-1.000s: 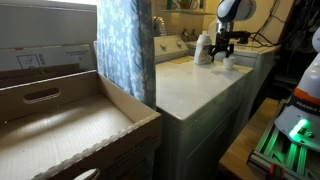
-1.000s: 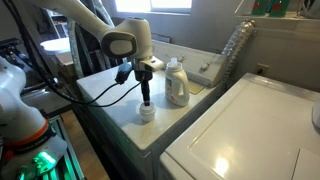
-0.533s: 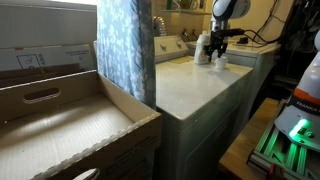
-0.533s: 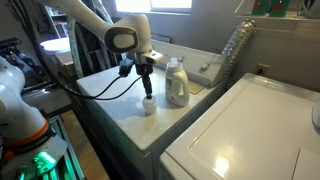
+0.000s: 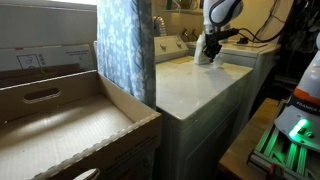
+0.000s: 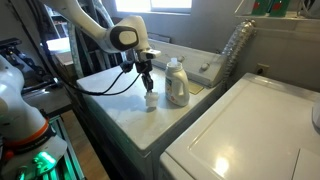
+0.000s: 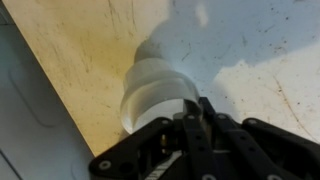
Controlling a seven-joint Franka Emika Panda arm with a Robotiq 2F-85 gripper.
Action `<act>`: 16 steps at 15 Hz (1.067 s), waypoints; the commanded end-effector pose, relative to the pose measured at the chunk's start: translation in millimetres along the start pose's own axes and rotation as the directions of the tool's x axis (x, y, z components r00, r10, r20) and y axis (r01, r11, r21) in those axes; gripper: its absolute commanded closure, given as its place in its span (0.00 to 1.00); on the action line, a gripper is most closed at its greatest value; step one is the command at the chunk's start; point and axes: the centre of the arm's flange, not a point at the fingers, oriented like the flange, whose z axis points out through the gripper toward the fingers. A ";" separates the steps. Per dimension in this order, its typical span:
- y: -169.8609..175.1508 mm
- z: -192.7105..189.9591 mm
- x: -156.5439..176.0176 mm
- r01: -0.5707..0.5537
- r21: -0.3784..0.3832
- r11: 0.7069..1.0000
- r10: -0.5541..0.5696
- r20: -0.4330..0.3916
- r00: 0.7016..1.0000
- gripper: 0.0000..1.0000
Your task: Place the bottle cap on the bottle
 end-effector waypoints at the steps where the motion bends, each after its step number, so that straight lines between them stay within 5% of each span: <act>1: -24.2 -1.7 3.0 0.059 -0.092 0.994 -0.061 -0.025 0.998 0.92; 2: -31.2 -3.4 3.2 0.070 -0.100 0.993 -0.073 -0.030 0.997 0.67; 3: -36.3 -4.1 3.6 0.081 -0.097 0.992 -0.084 -0.031 0.996 0.67; 11: -58.0 -0.6 8.6 0.130 -0.086 0.988 -0.133 -0.028 0.991 0.08; 13: -62.7 -1.7 10.1 0.141 -0.108 0.984 -0.145 -0.037 0.989 0.46; 16: -70.4 -0.8 9.8 0.195 -0.193 0.962 -0.205 -0.037 0.978 0.60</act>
